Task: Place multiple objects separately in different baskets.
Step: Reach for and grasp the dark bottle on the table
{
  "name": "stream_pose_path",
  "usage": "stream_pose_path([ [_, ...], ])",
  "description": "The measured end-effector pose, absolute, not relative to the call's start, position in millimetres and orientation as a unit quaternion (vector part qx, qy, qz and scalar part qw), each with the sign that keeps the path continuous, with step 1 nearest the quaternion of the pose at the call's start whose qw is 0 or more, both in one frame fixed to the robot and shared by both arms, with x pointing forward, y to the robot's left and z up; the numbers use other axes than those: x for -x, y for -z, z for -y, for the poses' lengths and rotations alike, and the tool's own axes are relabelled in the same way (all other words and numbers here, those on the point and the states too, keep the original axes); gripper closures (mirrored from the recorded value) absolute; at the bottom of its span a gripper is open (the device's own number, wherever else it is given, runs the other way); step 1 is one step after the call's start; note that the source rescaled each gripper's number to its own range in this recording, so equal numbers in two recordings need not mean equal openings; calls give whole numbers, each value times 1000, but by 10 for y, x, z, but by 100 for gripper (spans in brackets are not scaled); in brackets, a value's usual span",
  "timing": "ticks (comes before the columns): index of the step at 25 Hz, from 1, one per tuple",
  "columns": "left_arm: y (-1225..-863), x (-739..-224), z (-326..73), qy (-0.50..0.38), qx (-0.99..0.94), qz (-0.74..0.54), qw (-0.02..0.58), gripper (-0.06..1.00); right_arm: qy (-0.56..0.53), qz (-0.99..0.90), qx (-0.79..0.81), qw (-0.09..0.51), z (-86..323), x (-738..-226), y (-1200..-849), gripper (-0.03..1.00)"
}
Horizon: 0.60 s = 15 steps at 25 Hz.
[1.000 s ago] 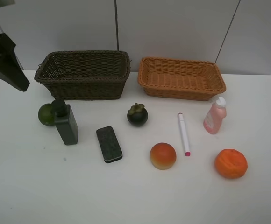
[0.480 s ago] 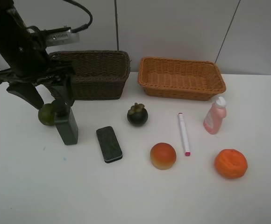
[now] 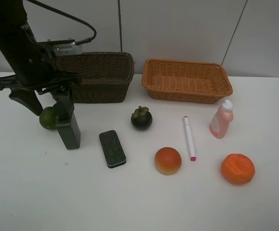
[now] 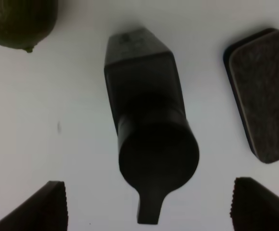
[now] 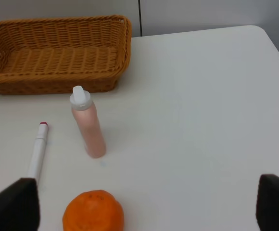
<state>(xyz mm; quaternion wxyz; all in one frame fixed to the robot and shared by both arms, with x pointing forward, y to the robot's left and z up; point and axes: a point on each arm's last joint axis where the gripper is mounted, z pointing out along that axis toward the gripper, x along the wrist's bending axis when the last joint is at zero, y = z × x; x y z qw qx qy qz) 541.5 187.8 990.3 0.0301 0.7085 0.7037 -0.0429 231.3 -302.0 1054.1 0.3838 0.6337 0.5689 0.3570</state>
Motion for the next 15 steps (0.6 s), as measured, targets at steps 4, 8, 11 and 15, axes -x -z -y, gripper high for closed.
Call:
stream_pose_path([
  [4,-9706,-5494,-1852,49,-706,-706,17,22,-357,-569,-634,384,3020,-2313,-10541,-3],
  [8,-9397,-5586,-1824,57,-705,-707,-3,22,-357,-569,-634,384,3020,-2313,-10541,-3],
  [11,-9254,-5622,-1819,57,-705,-707,-12,22,-357,-569,-634,384,3020,-2313,-10541,-3],
  [15,-9216,-5643,-1817,52,-706,-706,-9,32,-357,-569,-634,384,3020,-2313,-10541,-3],
])
